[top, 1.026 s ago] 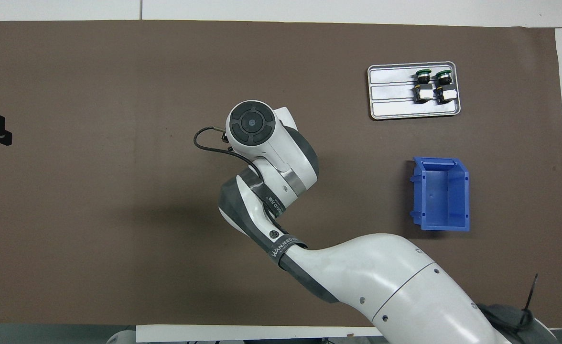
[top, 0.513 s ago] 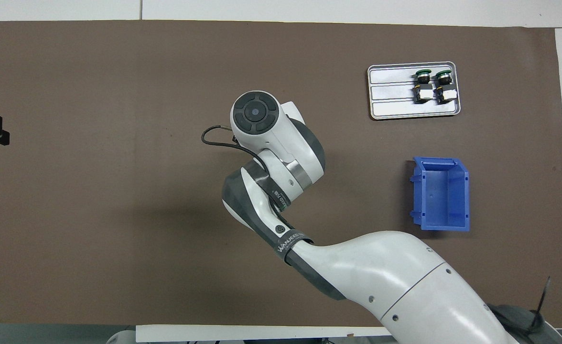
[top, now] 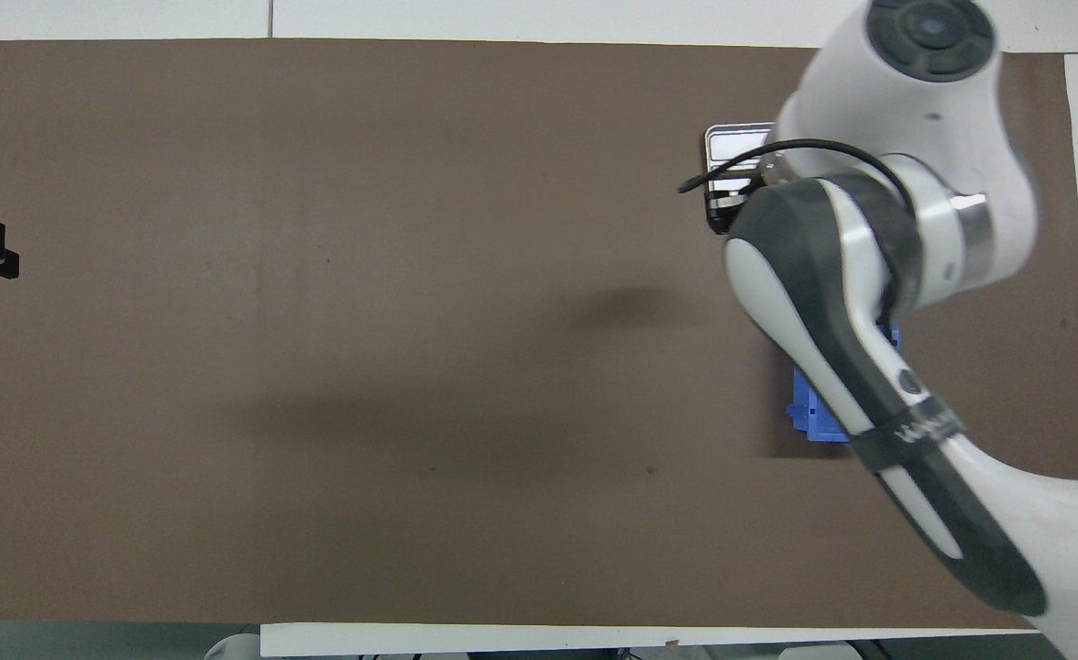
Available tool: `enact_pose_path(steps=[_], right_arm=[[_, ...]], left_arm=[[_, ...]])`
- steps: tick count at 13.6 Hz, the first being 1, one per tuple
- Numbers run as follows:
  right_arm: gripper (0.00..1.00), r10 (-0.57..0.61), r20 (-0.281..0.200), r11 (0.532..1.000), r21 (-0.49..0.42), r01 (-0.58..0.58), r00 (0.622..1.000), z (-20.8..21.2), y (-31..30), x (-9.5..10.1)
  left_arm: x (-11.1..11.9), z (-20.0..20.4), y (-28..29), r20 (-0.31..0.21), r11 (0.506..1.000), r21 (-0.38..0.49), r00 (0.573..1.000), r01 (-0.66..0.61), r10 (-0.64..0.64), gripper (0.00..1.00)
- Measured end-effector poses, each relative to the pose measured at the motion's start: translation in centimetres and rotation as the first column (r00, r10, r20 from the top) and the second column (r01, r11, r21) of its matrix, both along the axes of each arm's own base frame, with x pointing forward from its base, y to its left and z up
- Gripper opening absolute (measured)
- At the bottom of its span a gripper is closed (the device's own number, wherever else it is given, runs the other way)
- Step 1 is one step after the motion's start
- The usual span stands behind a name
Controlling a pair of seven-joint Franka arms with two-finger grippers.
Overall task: Place and press button with both arms
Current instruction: 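Carry the button with the right gripper over the blue bin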
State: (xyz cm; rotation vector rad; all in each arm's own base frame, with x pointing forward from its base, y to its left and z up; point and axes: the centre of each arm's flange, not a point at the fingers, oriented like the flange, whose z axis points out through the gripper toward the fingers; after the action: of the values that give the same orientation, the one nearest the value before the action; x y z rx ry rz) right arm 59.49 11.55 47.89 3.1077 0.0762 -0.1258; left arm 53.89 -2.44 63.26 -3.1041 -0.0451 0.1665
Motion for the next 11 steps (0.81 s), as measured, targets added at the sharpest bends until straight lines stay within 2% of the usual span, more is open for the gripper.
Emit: enact_pose_path(steps=[3,6,8,11], right_arm=[[0.34,0.05,0.005,0.999,0.021,-0.05,0.999,-2.7,-9.0,-4.4],[0.34,0.067,0.035,0.997,0.03,-0.068,0.997,-8.1,-12.2,-7.8],[0.34,0.079,0.023,0.996,0.031,-0.08,0.997,-9.8,-11.6,-8.7],[0.34,0.087,0.017,0.996,0.032,-0.087,0.996,-10.0,-11.2,-9.0]], left_arm=[[0.0,0.0,0.0,0.0,1.0,0.0,1.0,0.002,-0.002,1.0],[-0.1,0.1,-0.4,0.001,0.997,-0.008,0.997,0.074,-0.074,1.0],[-0.2,0.1,-0.8,-0.004,0.995,-0.027,0.995,0.101,-0.101,1.0],[-0.4,0.3,-1.4,-0.01,0.992,-0.044,0.993,0.117,-0.118,1.0]])
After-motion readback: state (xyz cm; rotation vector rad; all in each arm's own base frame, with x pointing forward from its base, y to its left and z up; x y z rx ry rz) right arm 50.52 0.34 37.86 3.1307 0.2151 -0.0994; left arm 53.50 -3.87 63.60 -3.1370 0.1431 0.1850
